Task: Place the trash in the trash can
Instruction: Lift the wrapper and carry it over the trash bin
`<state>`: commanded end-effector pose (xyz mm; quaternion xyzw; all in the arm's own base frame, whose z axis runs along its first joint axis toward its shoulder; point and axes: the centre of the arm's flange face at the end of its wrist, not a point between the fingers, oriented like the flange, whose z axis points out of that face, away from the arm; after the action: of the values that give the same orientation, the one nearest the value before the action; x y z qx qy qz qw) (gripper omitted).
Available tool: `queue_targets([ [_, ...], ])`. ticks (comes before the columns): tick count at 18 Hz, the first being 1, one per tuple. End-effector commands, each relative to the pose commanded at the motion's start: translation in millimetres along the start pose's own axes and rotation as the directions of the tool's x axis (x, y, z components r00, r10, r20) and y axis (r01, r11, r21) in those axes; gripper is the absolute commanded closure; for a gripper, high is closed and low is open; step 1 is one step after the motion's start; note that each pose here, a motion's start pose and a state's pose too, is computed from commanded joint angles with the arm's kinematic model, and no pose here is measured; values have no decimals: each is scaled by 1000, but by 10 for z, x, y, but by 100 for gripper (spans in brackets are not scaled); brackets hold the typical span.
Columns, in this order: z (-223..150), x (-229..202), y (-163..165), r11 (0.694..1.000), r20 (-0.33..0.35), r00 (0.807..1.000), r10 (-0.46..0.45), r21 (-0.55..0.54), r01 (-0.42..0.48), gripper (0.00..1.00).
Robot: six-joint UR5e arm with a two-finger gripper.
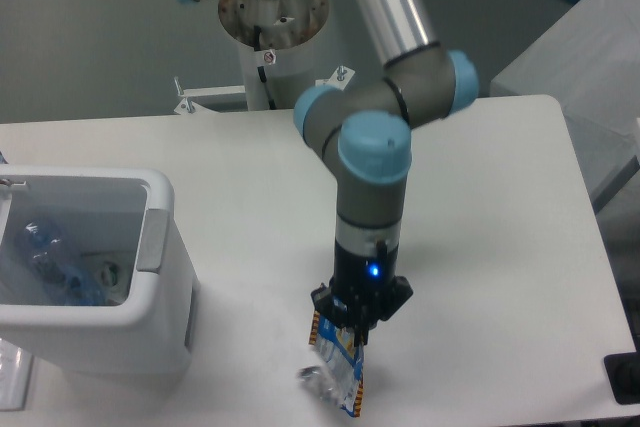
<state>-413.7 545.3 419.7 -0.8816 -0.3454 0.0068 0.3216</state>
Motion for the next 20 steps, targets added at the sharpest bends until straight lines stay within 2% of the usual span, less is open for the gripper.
queue_targets([
  [4, -723, 263, -377, 991, -45, 999, -12, 135, 18, 83],
  [6, -1036, 412, -489, 981, -95, 994, -46, 182, 63, 83],
  [9, -1562, 638, -550, 963, -161, 983, -86, 241, 123, 83],
  [13, -2092, 989, -508, 951, -237, 970, -46, 288, 116, 83],
  [17, -2218, 1405, -373, 955, -287, 958, 28, 290, 59, 83],
  [19, -2284, 1660, -269, 948, -286, 946, 152, 314, -57, 83],
  [20, -2211, 1797, -161, 934, -278, 928, 250, 321, -155, 83],
])
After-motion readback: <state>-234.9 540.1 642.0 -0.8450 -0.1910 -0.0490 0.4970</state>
